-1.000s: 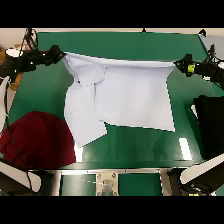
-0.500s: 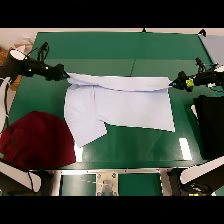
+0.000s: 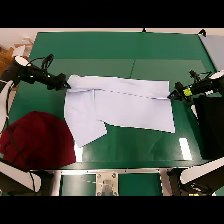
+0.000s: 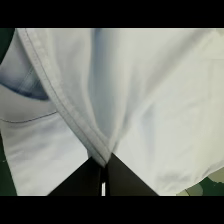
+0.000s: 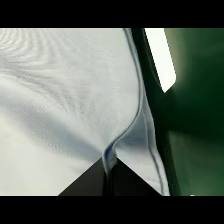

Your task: Fold the shirts.

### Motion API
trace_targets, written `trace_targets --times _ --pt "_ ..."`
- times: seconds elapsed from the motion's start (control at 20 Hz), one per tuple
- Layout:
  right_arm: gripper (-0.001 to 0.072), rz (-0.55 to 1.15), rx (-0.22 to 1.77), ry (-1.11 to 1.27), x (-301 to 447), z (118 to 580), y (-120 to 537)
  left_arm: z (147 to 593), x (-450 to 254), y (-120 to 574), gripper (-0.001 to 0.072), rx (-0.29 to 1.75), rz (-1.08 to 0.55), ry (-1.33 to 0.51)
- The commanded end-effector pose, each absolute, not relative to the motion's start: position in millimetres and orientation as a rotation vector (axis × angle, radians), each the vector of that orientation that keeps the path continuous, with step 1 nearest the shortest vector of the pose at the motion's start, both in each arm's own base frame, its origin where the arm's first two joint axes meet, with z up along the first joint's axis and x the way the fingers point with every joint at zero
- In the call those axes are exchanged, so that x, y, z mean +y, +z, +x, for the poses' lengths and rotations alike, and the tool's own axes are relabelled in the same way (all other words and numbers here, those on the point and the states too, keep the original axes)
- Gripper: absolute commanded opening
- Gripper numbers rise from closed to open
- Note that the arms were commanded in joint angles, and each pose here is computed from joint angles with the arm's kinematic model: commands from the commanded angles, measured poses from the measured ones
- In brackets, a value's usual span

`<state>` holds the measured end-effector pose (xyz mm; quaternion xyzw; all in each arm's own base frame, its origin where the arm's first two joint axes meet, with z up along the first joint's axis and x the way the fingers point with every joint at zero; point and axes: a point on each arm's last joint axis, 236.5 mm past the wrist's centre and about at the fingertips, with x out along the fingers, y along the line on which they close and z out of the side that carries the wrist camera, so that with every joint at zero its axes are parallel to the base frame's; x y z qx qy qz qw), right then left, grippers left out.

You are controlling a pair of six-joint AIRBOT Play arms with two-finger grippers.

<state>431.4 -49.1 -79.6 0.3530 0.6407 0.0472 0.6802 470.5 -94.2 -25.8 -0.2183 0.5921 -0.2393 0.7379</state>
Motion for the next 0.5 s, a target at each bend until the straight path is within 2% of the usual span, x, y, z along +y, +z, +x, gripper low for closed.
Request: trace_targets --times 0.0,0.45 --pt "0.0014 0.791 1.472 0.062 -54 423 -87 458 -92 -28 0.0025 1.349 -0.483 -0.542" --pt "0.0014 0.753 1.493 0.035 -61 418 -92 467 -72 -16 0.0025 1.316 -0.518 -0.518"
